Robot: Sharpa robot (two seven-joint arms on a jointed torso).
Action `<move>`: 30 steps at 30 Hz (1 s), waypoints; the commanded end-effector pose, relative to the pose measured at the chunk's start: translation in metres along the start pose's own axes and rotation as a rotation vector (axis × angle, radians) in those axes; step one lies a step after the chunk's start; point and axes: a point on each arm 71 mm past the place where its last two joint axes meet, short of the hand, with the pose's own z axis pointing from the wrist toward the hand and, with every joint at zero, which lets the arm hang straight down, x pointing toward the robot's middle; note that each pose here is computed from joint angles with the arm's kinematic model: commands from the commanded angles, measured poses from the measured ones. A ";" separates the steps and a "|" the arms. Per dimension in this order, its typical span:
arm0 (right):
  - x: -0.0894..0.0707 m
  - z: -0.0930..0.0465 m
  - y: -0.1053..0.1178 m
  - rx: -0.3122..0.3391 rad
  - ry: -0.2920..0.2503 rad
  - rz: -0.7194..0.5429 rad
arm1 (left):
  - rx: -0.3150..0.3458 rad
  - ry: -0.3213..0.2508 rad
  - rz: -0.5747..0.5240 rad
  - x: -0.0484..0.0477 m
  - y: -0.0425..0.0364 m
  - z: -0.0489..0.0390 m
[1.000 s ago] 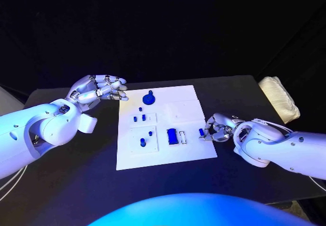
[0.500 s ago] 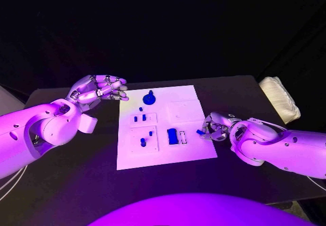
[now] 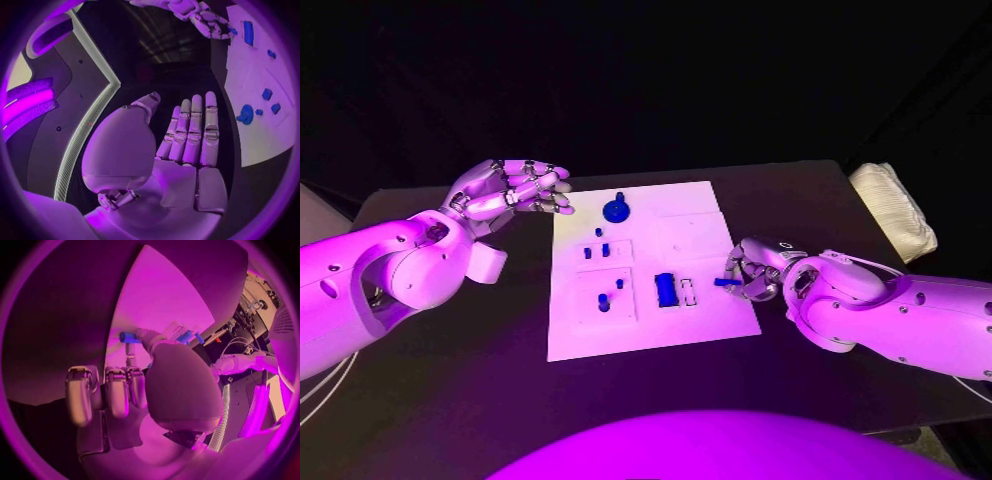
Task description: Assemble the parts on the task board
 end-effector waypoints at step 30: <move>-0.001 -0.010 0.033 -0.001 0.047 0.209 | 0.011 0.028 -0.018 0.0044 -0.0007 0.0012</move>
